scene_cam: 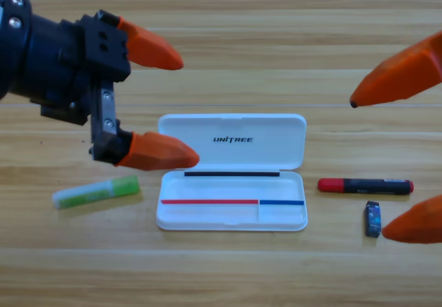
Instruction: Clean up eraser and pencils
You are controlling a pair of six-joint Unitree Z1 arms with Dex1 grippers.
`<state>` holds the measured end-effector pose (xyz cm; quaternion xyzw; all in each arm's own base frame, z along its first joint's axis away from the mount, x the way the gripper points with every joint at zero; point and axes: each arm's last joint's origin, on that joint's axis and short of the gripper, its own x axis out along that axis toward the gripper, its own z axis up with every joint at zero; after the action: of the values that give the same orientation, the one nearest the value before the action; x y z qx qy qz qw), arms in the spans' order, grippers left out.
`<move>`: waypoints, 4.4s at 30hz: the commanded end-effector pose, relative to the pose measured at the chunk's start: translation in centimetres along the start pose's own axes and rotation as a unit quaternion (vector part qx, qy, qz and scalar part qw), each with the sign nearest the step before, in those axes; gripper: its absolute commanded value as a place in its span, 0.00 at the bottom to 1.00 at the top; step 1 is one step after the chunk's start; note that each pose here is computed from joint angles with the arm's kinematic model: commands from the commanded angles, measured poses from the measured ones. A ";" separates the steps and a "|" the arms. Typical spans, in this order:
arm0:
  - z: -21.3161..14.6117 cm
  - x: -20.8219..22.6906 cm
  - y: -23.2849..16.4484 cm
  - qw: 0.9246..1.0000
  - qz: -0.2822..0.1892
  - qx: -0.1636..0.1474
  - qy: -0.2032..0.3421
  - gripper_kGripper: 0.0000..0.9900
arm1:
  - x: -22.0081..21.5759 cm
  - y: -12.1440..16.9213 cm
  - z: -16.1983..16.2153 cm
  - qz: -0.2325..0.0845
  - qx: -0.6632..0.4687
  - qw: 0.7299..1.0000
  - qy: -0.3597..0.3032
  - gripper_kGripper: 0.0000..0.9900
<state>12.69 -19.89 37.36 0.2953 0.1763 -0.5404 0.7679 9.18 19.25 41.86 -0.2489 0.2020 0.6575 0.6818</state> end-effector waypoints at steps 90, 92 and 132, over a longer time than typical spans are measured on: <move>-17.7 15.6 10.2 0.915 -0.065 -0.048 0.394 0.97 | 20.8 -17.0 -19.0 -0.304 0.687 0.556 0.356 0.76; -17.9 15.7 10.1 0.915 -0.067 -0.049 0.395 0.97 | 20.9 -16.9 -19.2 -0.304 0.687 0.554 0.359 0.69; -10.3 10.4 10.1 0.928 -0.044 0.028 0.368 0.00 | 27.3 -15.0 -5.2 0.076 0.059 0.888 0.449 0.00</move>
<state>27.89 -17.07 24.81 0.4686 0.4623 -0.4156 0.6277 26.52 35.26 26.25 -0.4276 0.5283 0.5176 0.5198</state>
